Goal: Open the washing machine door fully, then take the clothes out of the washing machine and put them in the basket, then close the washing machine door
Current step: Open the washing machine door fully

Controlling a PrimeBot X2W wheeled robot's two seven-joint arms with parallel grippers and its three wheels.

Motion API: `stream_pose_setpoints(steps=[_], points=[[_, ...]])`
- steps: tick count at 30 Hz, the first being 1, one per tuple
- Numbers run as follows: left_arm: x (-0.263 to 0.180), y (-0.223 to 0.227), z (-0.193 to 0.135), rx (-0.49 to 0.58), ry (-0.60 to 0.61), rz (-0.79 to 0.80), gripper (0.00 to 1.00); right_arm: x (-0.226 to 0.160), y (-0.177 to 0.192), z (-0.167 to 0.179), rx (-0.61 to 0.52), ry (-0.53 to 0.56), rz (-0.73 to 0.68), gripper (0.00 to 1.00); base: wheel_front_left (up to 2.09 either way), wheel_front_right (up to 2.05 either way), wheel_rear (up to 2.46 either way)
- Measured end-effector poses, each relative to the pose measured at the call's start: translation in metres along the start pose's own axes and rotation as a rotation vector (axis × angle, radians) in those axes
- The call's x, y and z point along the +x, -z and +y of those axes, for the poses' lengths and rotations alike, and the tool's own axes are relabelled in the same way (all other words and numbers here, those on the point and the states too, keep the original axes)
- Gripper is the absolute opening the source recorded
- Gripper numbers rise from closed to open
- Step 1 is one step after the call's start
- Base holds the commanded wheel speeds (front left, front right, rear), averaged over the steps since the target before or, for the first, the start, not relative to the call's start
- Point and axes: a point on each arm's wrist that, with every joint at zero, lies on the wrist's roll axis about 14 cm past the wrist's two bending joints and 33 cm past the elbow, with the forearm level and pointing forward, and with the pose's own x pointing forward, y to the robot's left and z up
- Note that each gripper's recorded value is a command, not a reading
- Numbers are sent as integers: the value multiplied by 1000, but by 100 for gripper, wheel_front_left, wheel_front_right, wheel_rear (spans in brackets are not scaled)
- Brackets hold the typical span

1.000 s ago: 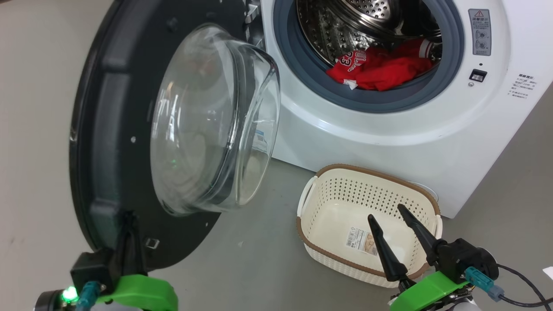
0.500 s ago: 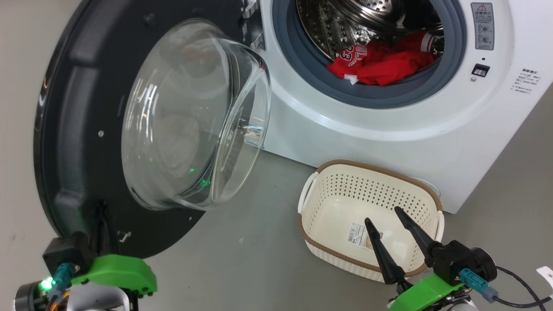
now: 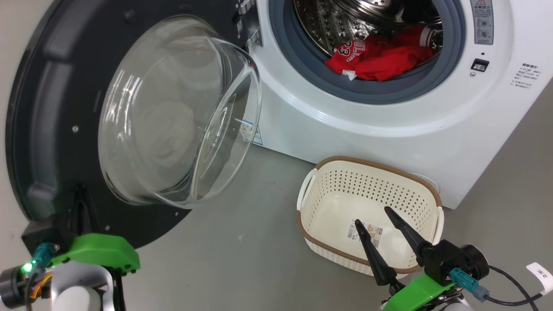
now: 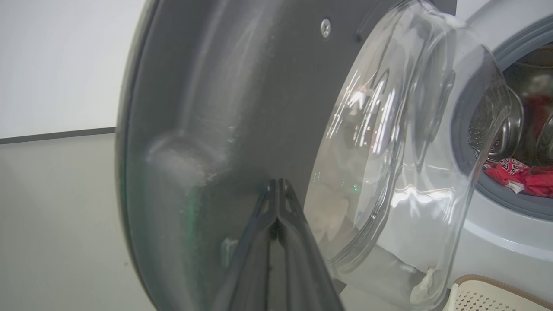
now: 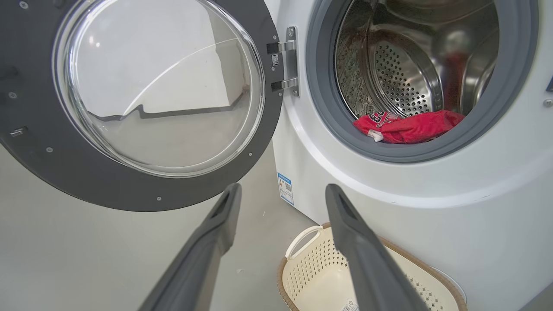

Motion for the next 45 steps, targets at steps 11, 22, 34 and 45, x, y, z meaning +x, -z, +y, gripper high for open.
stream_pose_setpoints(steps=[11, 22, 34, 45], points=[[21, 0, 13, -40, -49, 7, 0, 3, 1, 3, 2, -16, 8, 100, 0, 0, 0], [35, 14, 19, 13, -71, 39, 0, 5, 5, -1, 10, -12, 21, 100, 0, 0, 0], [54, 19, 20, 60, -68, 56, 0, 3, 7, -7, 2, 4, 33, 100, 0, 0, 0], [60, 28, 20, 62, -51, 83, 0, 2, 2, -13, -4, 22, 23, 100, 0, 0, 0]])
